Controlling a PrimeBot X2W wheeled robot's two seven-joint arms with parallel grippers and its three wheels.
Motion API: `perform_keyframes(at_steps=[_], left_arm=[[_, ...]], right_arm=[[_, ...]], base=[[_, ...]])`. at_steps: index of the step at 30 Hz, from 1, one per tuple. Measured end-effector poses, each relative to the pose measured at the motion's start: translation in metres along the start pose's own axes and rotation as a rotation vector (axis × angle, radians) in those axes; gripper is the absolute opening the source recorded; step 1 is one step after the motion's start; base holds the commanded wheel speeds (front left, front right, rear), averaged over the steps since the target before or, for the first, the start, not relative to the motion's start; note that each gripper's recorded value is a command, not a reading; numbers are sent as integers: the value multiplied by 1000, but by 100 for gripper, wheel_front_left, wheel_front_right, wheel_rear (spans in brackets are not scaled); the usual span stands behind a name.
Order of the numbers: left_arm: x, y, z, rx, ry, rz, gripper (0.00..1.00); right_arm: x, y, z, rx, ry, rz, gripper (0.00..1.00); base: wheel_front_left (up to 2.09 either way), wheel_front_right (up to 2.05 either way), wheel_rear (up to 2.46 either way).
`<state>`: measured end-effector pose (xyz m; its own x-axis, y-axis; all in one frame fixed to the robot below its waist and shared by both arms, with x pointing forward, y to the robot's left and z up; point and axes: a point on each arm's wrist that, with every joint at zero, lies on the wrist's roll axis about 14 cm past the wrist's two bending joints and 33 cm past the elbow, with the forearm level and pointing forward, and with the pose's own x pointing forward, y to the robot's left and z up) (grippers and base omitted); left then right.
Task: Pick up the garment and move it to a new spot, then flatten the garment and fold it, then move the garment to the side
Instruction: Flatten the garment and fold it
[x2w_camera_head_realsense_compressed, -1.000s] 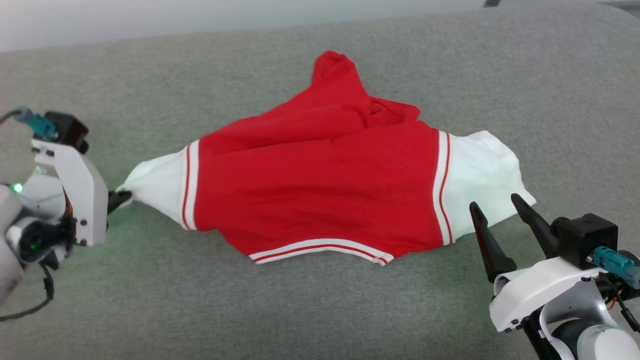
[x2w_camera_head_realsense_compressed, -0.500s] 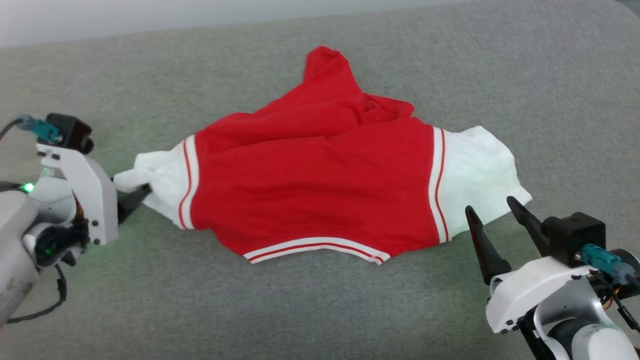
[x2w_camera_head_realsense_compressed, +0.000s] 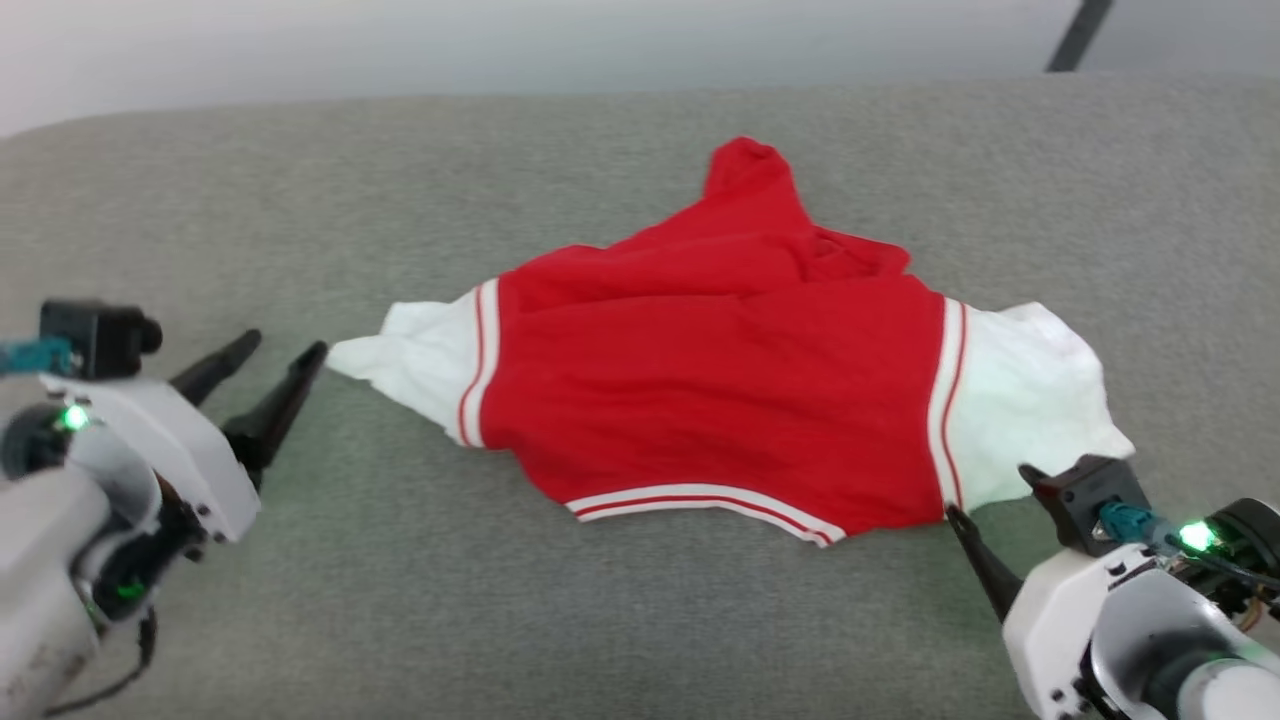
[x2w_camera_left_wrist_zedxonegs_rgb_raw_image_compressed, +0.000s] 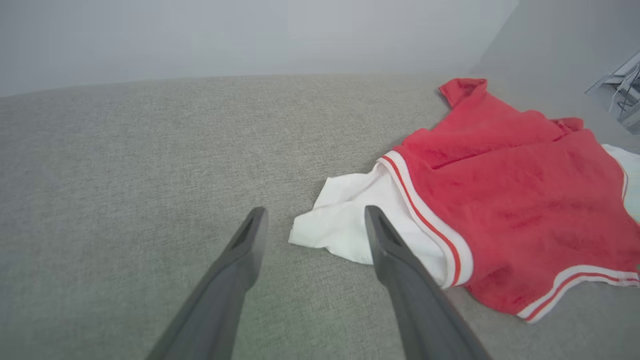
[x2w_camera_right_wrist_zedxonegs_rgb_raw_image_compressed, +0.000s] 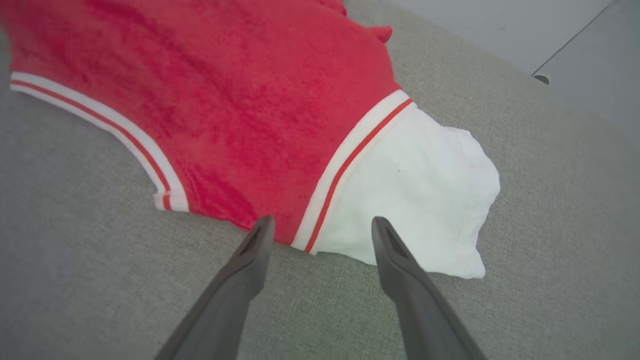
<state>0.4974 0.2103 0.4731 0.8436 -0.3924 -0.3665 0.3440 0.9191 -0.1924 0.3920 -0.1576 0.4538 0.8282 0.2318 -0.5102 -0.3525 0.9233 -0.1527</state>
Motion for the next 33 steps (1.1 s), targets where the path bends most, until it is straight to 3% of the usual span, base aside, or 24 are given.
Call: perform_keyframes(at_steps=[6,11,27,28,30,31,33], left_arm=[[-21,-3,5,-80,-122,34,100],[-39,1,21,-86,-267,99,100],[-82,22,-15,-90,-358,241,100],[-82,24,-16,-87,-356,243,100],[-82,28,-19,-71,-344,249,100],[-81,29,-20,-65,-340,251,100],[-81,32,-22,-48,-325,248,100]], right_arm=[[1,0,-5,-175,99,88,100],[7,-6,-3,-287,166,139,100],[46,-22,-50,-405,403,246,100],[49,-22,-52,-401,405,249,67],[54,-21,-56,-393,407,257,15],[56,-21,-57,-389,406,258,0],[60,-19,-58,-380,404,262,0]], base=[[0,0,0],[0,0,0],[0,0,0],[0,0,0],[0,0,0],[0,0,0],[0,0,0]])
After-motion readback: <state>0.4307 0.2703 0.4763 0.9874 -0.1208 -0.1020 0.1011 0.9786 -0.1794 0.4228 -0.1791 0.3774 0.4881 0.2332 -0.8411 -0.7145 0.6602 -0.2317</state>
